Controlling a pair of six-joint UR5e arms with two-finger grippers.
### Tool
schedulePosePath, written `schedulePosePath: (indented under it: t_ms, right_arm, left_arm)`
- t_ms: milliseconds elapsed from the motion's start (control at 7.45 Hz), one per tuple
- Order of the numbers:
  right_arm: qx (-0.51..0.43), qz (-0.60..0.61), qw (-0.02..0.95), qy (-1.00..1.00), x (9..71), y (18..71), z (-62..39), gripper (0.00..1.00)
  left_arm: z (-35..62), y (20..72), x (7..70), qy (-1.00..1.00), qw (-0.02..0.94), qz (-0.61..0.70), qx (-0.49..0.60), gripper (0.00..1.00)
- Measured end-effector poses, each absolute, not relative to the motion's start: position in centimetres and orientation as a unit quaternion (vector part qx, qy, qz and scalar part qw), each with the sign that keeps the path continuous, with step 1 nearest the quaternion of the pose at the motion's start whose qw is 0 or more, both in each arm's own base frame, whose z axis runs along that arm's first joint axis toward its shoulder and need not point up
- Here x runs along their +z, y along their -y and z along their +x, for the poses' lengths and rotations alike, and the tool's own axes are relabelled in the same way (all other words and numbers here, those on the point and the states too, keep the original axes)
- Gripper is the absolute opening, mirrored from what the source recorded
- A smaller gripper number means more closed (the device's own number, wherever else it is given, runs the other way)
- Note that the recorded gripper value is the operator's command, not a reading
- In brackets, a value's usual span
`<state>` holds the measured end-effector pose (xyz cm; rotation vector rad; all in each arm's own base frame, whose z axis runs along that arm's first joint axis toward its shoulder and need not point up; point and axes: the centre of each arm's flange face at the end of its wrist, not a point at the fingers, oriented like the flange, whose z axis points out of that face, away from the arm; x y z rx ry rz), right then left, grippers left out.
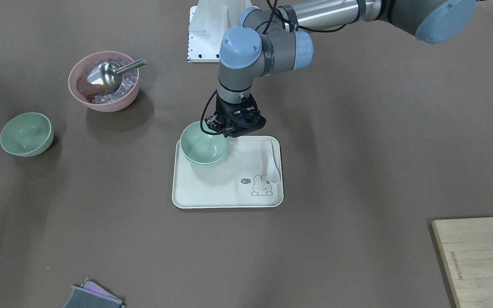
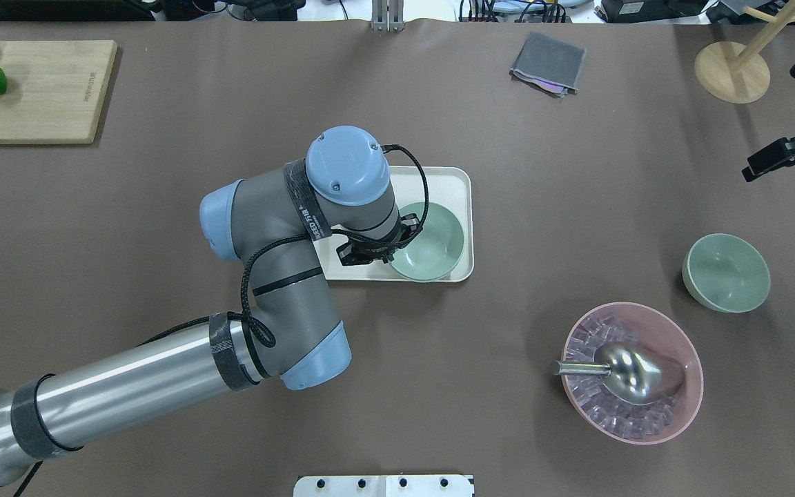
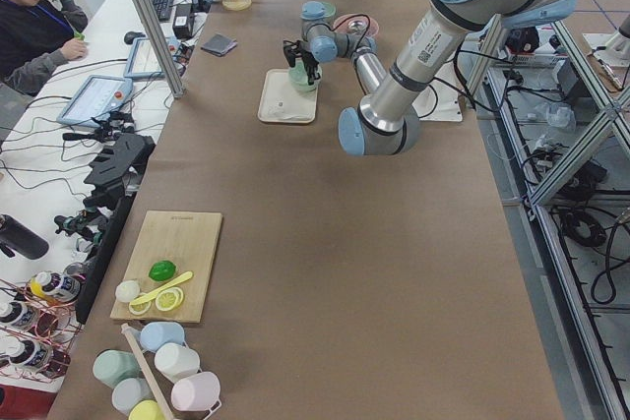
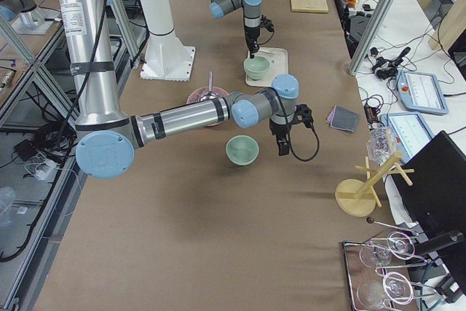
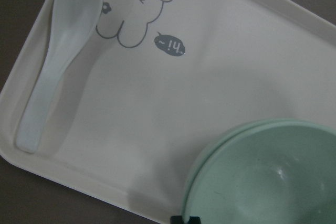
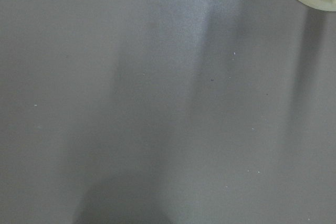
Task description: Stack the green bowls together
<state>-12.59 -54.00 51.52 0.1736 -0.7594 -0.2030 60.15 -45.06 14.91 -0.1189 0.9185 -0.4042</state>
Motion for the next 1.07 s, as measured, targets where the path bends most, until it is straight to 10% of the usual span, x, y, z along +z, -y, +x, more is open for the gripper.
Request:
schedulePosePath:
  t_ms: [134,268,402,1073]
  right_arm:
    - [-0.099,0.084,0.92,0.369,51.5,54.0,-12.6,1.0]
    - [-0.099,0.084,0.92,0.369,51.6,54.0,-12.6,1.0]
    - [-0.099,0.084,0.92,0.369,51.6,54.0,-12.6,1.0]
    - [-0.095,0.08,0.921,0.368,51.9,54.0,-12.6,1.0]
  left_arm:
    - [60.1,45.0,14.9,-0.44,0.875,-0.057,-0.193,0.0]
    - [60.1,45.0,14.8,-0.441,0.875,-0.057,-0.193,0.37]
    - [60.0,45.0,14.8,-0.441,0.875,-0.056,-0.192,0.98]
    - [55.7,45.8,13.5,-0.468,0.868,-0.044,-0.161,0.98]
